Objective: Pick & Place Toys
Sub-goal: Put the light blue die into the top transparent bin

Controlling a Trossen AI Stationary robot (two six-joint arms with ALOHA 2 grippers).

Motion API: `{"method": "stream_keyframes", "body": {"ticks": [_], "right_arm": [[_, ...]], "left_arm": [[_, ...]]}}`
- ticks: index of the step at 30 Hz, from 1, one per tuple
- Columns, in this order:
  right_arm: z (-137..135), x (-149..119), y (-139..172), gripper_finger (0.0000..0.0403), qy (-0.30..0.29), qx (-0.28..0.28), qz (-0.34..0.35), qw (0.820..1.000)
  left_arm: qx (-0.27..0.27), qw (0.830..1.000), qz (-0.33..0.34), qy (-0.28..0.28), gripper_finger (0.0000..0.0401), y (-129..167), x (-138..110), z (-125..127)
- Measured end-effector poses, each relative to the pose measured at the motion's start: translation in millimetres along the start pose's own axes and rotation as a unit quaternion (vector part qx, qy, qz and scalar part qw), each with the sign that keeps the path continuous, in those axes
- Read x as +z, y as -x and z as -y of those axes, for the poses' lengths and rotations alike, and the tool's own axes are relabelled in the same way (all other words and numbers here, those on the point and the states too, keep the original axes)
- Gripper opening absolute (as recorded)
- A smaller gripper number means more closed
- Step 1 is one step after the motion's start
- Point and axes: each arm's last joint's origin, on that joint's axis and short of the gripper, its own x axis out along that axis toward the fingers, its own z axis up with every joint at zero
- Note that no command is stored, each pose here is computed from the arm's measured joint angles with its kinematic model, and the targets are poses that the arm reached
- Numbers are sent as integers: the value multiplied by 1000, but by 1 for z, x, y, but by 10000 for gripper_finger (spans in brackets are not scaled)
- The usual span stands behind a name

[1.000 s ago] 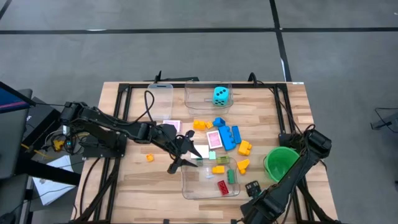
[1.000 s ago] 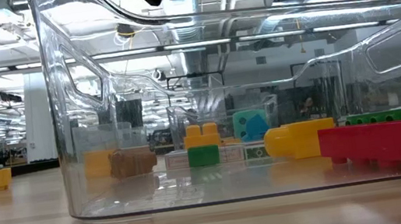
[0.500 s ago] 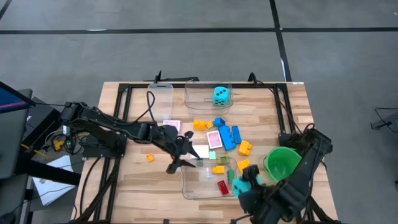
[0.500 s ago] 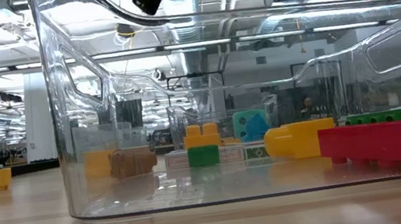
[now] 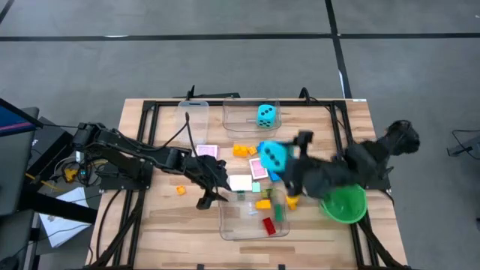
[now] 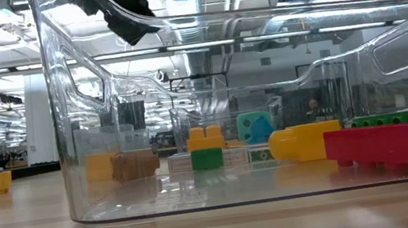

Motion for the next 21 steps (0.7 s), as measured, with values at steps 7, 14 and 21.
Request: {"method": "stream_keyframes", "body": {"ticks": [7,14,21], "right_arm": [[59,-46,-74,363,-77,18,37,996],[110,-112,-138,363,-163,42,75,983],[122,-158,-184,363,-191,36,31,980]], "left_arm": [[6,1000,-17,10,191,0,-3,0],[6,1000,-16,9,191,0,-3,0],[8,1000,-11,7,191,0,-2,-1]]}}
